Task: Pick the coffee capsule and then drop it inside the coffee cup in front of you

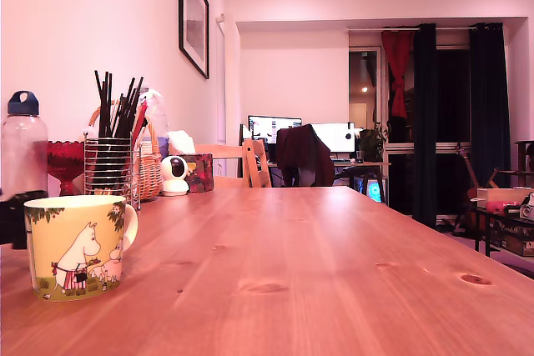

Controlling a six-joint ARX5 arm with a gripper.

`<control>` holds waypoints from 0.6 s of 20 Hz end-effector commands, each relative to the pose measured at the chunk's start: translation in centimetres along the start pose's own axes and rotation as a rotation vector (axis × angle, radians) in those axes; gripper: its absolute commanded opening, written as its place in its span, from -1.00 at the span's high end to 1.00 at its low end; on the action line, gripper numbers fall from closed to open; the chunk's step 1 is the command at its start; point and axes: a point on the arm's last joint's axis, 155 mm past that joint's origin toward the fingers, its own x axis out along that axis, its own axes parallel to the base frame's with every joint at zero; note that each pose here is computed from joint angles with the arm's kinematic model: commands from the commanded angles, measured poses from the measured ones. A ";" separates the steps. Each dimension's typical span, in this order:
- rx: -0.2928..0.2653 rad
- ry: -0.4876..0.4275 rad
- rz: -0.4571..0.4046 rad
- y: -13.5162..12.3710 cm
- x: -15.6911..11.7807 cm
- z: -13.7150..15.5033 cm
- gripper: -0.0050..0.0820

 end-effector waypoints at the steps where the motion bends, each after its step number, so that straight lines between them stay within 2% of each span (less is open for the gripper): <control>1: 0.002 0.020 -0.002 0.1 0.7 -0.8 -0.45; 12: 0.002 0.064 -0.007 0.7 2.7 -1.3 -0.42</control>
